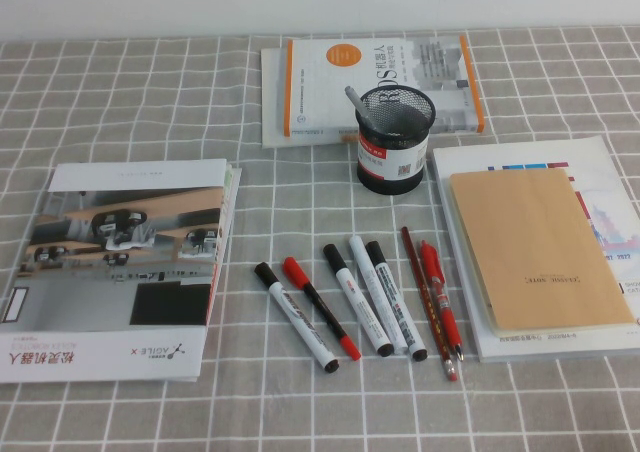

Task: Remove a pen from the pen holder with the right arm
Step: 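Take a marker out of the pen holder and lay it on the table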

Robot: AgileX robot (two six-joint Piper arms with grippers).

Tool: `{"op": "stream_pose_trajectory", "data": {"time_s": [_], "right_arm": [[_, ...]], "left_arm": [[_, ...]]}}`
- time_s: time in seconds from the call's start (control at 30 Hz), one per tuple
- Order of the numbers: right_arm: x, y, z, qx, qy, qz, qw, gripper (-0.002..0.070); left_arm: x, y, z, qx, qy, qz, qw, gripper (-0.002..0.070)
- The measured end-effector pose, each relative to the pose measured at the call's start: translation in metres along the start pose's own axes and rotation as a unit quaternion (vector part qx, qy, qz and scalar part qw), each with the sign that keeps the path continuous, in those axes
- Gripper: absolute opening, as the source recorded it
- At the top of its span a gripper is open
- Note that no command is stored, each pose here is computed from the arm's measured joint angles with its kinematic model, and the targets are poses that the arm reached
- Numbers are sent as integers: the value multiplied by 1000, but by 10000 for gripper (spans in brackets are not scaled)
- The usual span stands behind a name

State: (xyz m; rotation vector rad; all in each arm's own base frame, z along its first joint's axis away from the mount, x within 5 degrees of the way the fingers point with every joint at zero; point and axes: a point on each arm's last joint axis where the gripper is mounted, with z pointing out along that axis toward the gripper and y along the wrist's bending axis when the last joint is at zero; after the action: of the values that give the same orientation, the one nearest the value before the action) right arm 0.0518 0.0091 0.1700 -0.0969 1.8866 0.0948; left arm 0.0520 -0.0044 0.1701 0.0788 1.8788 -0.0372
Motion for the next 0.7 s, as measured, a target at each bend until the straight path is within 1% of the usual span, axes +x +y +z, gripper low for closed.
{"op": "stream_pose_trajectory", "data": {"time_s": [0.7], "right_arm": [[0, 1, 0, -6, -1, 14, 1000, -13]], "left_arm": [[0, 0, 0, 0, 0, 0, 1000, -5]]}}
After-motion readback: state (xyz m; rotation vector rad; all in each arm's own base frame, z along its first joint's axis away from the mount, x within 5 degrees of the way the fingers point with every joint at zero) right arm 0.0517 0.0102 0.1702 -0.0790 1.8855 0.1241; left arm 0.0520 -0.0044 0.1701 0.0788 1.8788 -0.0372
